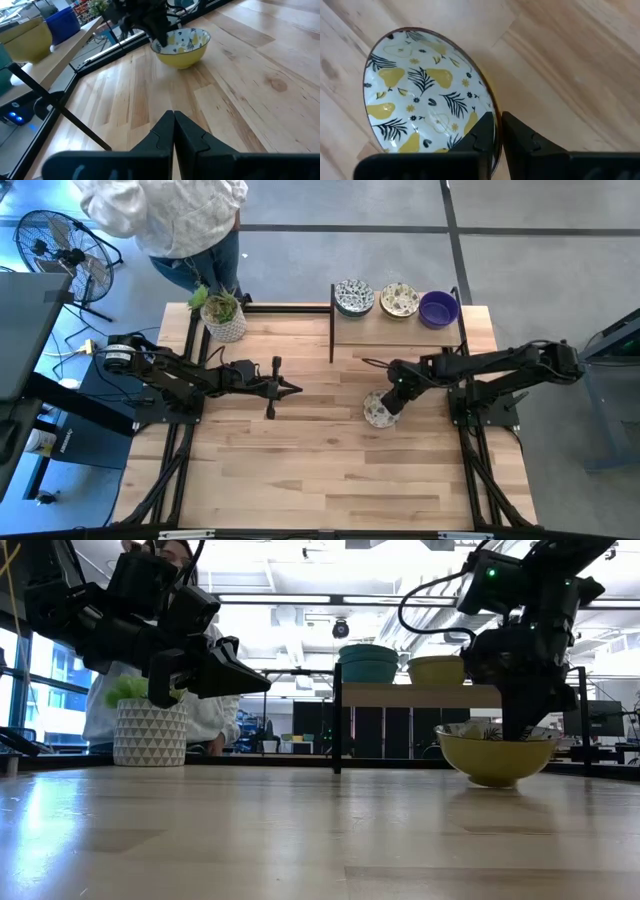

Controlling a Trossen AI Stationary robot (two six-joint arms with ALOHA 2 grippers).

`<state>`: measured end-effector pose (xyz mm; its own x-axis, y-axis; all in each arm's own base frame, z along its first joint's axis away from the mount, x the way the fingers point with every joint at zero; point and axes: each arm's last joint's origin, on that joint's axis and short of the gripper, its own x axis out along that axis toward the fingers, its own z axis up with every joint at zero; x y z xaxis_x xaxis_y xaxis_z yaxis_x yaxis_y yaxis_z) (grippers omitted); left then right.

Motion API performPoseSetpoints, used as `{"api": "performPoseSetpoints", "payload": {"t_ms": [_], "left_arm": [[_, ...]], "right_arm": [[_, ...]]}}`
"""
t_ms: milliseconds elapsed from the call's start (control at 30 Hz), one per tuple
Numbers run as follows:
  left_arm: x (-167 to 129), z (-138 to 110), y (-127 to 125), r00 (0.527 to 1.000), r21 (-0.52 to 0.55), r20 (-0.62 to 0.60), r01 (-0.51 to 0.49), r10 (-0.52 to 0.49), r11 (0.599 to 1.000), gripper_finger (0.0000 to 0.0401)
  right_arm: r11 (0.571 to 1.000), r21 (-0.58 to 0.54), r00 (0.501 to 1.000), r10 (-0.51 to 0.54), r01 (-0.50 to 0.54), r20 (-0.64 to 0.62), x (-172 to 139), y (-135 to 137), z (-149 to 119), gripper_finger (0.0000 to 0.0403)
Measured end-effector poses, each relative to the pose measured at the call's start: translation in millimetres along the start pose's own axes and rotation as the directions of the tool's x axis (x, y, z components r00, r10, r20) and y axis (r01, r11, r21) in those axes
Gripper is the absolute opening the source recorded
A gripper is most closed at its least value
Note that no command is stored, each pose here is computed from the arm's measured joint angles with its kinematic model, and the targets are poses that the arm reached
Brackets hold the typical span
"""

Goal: Pick & Place Mini bowls
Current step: Stack the white patterned bowl on the white patterned bowls on the shelf

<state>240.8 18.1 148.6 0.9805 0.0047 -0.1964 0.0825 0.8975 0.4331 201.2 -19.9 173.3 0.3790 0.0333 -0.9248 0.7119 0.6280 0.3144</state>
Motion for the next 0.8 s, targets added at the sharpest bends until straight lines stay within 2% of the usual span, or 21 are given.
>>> {"api": "performPoseSetpoints", "payload": {"t_ms": [167, 433, 567, 700, 800], "left_arm": [[0, 0, 0, 1.000, 0.000, -0.003, 0.001, -0.001, 1.000, 0.0000], [0, 0, 0, 1.000, 0.000, -0.004, 0.004, -0.004, 1.000, 0.0000], [0, -1, 0, 1.000, -0.001, -0.005, 0.005, -0.005, 1.000, 0.0000], [0, -1, 0, 1.000, -0.001, -0.006, 0.005, -0.005, 1.000, 0.0000], [0, -1, 0, 1.000, -0.001, -0.006, 0.005, -0.005, 1.000, 0.0000]], "right_arm": [[1.000, -0.022, 1.000, -0.004, 0.005, 0.008, 0, -1, 2, 0.0040], [0.998, -0.062, 1.000, -0.009, 0.010, 0.030, -12, 7, 9, 0.0107], [0.989, -0.135, 0.997, -0.048, 0.057, 0.063, -25, 16, 13, 0.0131], [0.961, -0.243, 0.986, -0.099, 0.129, 0.132, -39, 29, 12, 0.0135], [0.927, -0.352, 0.979, -0.063, 0.130, 0.195, -46, 40, 3, 0.0126]]}}
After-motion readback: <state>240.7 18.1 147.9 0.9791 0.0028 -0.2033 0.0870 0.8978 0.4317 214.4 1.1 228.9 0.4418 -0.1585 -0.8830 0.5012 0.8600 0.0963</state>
